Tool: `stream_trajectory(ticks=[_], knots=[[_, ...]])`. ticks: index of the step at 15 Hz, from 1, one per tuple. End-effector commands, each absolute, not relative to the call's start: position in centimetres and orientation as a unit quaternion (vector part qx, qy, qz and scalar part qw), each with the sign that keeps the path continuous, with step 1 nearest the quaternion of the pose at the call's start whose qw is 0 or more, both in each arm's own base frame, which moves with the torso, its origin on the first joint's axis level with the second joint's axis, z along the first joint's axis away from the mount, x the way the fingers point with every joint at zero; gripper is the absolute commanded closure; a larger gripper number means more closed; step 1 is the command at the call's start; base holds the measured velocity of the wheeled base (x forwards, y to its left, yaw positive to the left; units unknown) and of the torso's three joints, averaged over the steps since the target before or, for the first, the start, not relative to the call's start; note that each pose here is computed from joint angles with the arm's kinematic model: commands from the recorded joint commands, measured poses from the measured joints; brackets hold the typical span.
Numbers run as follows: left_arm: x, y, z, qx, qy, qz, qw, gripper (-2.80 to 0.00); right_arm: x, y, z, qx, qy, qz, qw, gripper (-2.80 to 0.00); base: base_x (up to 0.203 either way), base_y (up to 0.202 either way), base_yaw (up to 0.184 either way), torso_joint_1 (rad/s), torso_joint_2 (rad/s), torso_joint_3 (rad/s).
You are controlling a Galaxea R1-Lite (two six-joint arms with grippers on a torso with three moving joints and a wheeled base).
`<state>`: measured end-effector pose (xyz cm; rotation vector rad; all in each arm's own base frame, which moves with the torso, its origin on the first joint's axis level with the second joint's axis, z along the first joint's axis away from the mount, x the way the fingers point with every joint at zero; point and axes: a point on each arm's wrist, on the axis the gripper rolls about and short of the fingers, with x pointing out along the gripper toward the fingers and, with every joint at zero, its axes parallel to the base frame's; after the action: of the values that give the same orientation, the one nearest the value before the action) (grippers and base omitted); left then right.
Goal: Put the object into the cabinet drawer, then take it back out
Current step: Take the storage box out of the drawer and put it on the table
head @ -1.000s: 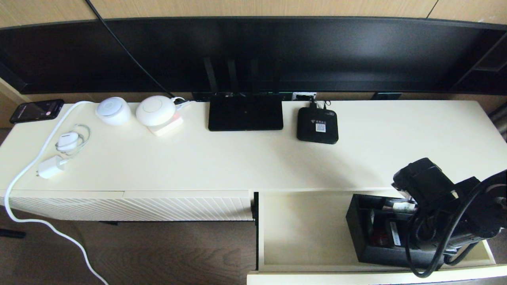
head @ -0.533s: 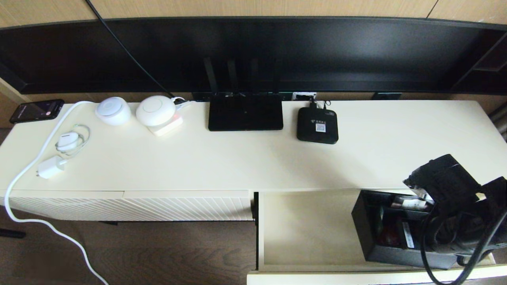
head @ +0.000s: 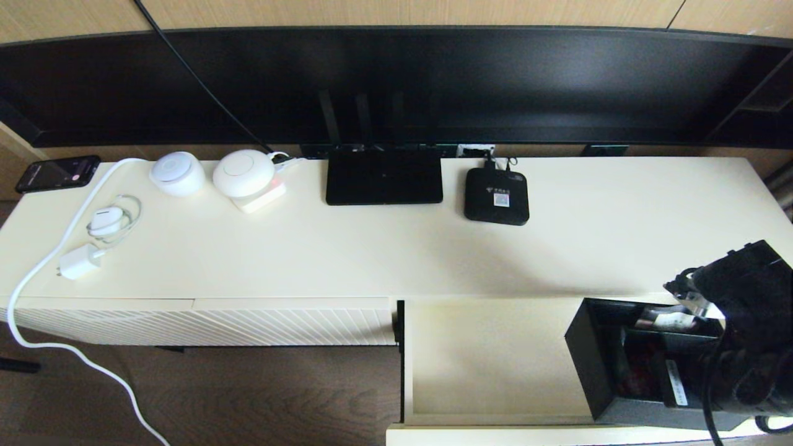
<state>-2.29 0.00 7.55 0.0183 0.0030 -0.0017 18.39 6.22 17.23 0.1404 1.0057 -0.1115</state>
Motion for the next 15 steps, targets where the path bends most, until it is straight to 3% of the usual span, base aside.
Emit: stream_trajectory(ticks=[1, 6, 11, 15], knots=[[-2.3, 0.0, 7.5, 0.009, 0.002, -0.001, 1.0, 0.0, 17.5, 5.9, 18.5, 0.071, 0.453, -0.053, 0.887, 0.0, 0.0, 0.0, 0.0, 0.0, 0.0, 0.0], [-2.3, 0.0, 7.5, 0.009, 0.002, -0.001, 1.0, 0.0, 18.9, 6.1, 21.0, 0.058, 0.405, -0.059, 0.911, 0.0, 0.0, 0.0, 0.0, 0.0, 0.0, 0.0], [-2.3, 0.0, 7.5, 0.009, 0.002, -0.001, 1.0, 0.0, 23.6, 7.3, 20.4, 0.054, 0.418, -0.076, 0.904, 0.0, 0.0, 0.0, 0.0, 0.0, 0.0, 0.0], [-2.3, 0.0, 7.5, 0.009, 0.002, -0.001, 1.0, 0.0, 26.9, 6.9, 22.0, 0.067, 0.368, -0.089, 0.923, 0.0, 0.0, 0.0, 0.0, 0.0, 0.0, 0.0]])
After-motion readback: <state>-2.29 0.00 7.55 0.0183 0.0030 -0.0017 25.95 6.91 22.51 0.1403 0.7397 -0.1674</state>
